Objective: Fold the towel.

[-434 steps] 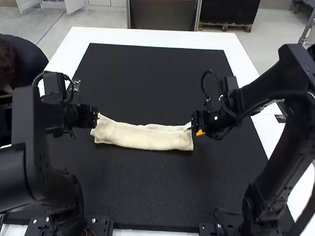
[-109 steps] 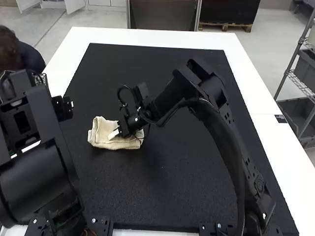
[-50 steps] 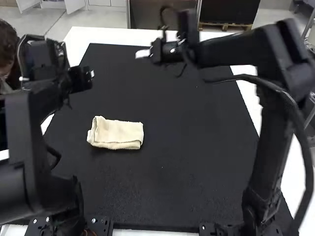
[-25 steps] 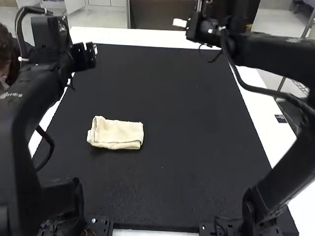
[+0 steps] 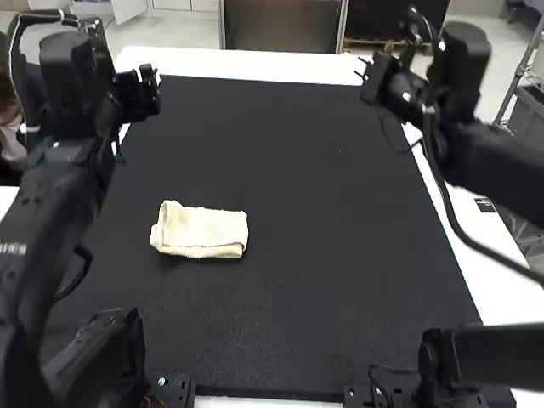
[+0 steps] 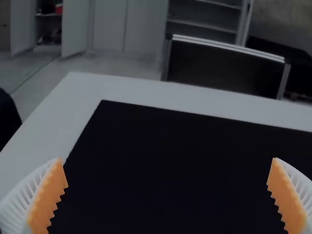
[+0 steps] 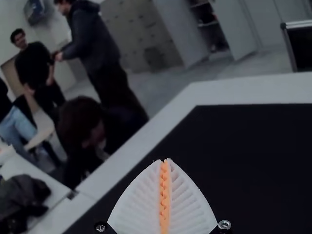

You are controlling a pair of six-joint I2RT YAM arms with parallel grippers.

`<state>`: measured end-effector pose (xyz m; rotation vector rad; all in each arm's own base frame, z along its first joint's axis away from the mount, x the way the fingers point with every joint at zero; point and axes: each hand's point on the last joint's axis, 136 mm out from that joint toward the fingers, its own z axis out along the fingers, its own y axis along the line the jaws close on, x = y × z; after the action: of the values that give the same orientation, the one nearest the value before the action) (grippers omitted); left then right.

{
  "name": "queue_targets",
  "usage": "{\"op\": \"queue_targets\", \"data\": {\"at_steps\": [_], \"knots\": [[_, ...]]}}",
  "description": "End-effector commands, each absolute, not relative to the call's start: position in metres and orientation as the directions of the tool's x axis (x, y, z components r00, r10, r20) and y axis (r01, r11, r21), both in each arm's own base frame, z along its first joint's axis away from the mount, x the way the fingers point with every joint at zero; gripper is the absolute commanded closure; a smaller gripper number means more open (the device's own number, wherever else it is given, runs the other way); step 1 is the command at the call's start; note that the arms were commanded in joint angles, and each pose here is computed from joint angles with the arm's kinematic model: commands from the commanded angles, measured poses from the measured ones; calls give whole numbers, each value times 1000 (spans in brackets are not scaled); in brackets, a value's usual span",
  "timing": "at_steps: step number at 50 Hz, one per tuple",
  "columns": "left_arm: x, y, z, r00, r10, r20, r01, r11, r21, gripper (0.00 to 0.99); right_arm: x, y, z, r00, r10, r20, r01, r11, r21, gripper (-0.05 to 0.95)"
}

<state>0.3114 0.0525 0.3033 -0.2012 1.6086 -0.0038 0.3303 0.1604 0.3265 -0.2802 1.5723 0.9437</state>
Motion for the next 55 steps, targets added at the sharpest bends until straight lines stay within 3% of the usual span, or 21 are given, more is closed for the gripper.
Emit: {"op": "queue_targets", "data": {"at_steps": [1,19,55], "knots": [[295,51,324,45,-111,-993,-138,984,-117,34,306,145,348,-196,387,-901,-661,626,413,918],[238,42,350,223,-74,-972,-136,985,-106,34,243,123,375,-55,440,-896,-695,627,350,918],[188,30,375,391,-40,-919,-115,989,-92,34,153,94,418,254,446,-858,-677,716,172,872]]}}
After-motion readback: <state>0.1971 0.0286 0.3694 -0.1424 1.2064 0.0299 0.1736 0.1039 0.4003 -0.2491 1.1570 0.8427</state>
